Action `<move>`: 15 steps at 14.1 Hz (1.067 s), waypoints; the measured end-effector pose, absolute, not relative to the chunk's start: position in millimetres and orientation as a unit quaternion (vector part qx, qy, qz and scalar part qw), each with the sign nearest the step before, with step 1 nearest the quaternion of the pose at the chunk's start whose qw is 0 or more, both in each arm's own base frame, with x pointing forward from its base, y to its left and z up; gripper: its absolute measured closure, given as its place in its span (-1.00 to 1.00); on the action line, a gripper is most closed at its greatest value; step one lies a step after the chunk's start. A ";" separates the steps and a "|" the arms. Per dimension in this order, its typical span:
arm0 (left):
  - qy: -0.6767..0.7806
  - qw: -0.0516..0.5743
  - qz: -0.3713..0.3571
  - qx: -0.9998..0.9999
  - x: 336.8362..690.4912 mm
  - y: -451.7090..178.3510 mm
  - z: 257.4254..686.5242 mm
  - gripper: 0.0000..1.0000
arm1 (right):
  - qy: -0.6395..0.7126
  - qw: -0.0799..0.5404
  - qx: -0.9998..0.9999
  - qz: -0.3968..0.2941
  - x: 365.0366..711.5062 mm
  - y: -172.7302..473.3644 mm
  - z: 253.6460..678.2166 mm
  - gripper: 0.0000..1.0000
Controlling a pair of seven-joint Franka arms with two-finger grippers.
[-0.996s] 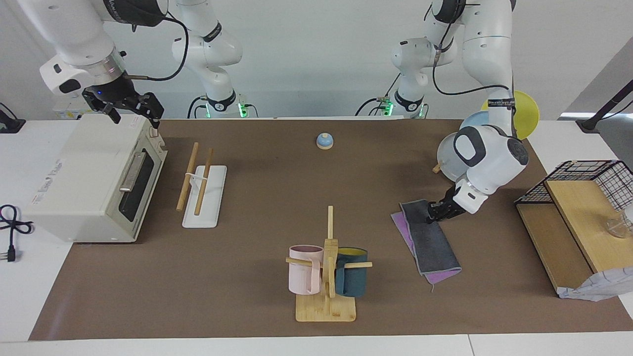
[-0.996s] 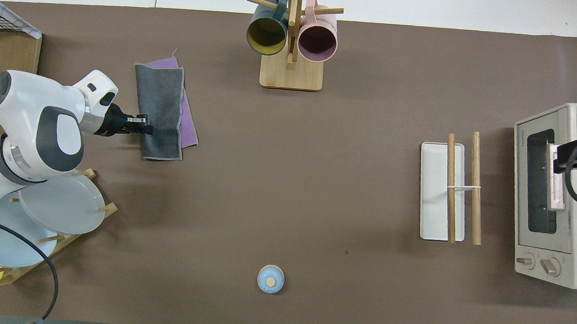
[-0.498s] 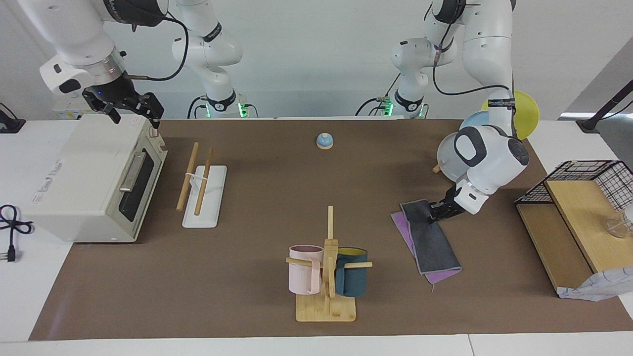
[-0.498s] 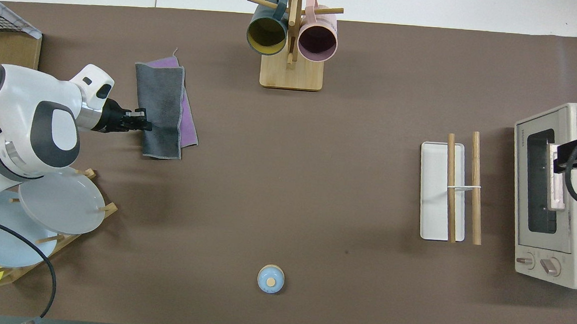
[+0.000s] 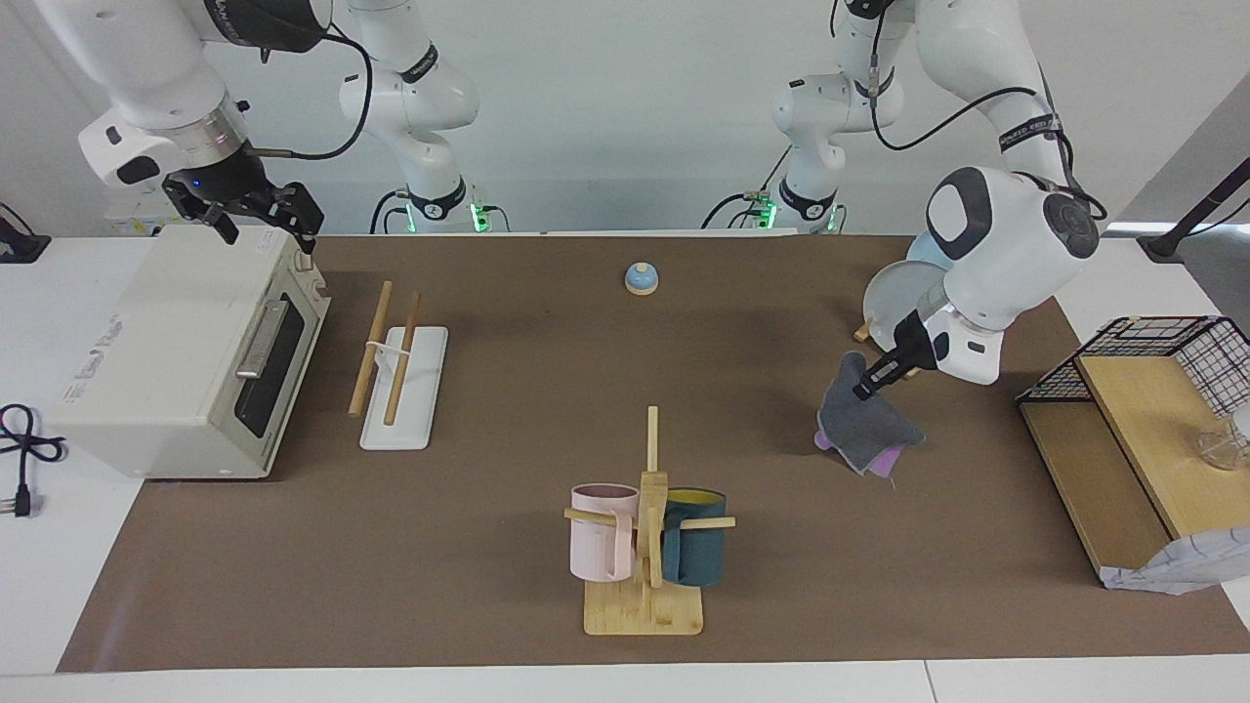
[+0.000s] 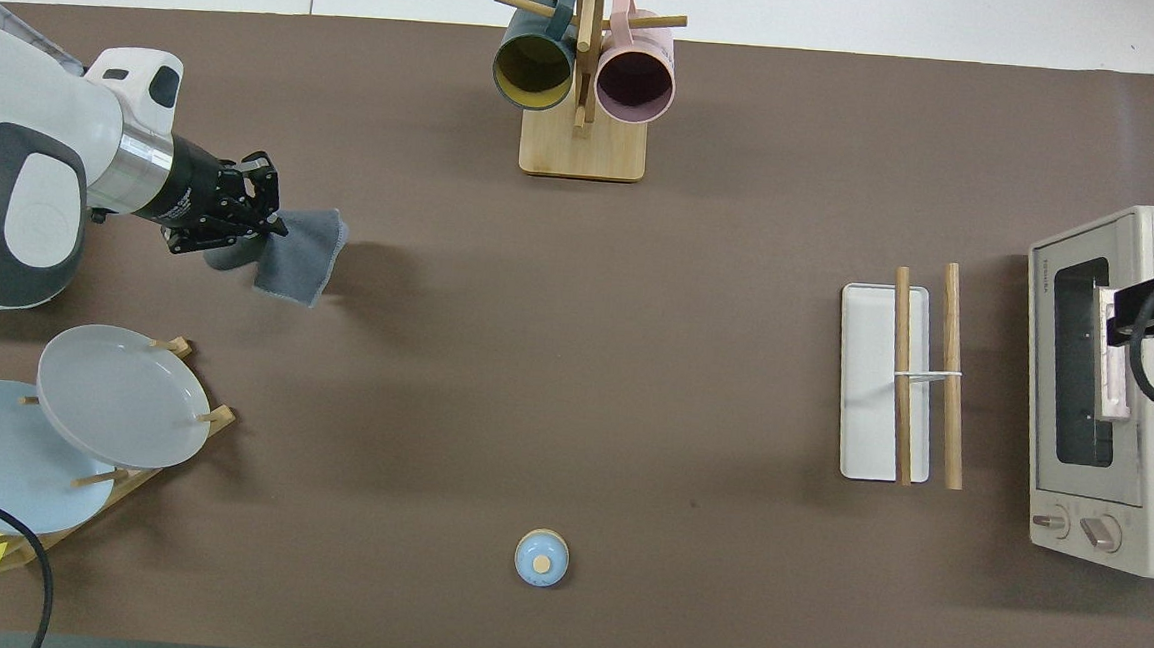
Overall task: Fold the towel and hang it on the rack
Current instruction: 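Lift the folded towel with the left gripper while the right gripper approaches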
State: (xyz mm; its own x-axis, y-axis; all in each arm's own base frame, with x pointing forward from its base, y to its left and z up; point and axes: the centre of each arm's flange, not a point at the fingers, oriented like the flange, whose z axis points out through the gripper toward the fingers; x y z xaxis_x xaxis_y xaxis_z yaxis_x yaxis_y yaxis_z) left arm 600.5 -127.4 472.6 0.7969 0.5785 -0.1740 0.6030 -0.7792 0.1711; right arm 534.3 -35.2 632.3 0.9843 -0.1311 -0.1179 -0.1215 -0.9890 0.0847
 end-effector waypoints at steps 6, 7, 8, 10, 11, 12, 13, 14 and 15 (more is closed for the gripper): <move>0.577 0.113 -0.053 0.807 545.3 -202.3 583.6 0.96 | -0.069 -0.003 0.995 -0.069 533.9 -5.3 629.5 -1.00; 0.626 0.119 -0.055 0.769 540.4 -211.6 599.8 0.96 | -0.108 -0.037 0.991 -0.073 534.0 3.4 629.6 -1.00; 0.662 0.124 -0.058 0.737 537.0 -220.7 610.6 0.96 | -0.150 -0.064 0.983 -0.079 534.0 10.1 630.2 -1.00; 0.721 0.128 -0.067 0.678 531.3 -236.2 622.5 0.96 | -0.250 -0.119 0.956 -0.096 536.0 24.4 631.4 -1.00; 0.747 0.128 -0.073 0.648 528.6 -243.8 624.7 0.96 | -0.311 -0.156 0.932 -0.103 540.1 32.5 631.4 -1.00; 0.773 0.130 -0.078 0.616 526.4 -252.2 626.4 0.96 | -0.381 -0.198 0.896 -0.115 545.7 40.5 631.9 -1.00; 0.795 0.137 -0.083 0.585 524.9 -260.6 628.6 0.96 | -0.448 -0.225 0.856 -0.124 551.3 46.4 632.9 -1.00; 0.813 0.145 -0.087 0.557 522.5 -270.7 631.2 0.96 | -0.508 -0.237 0.817 -0.135 554.6 54.3 634.2 -1.00; 0.825 0.151 -0.093 0.536 518.3 -282.4 633.4 0.96 | -0.555 -0.238 0.783 -0.147 555.5 68.3 635.7 -1.00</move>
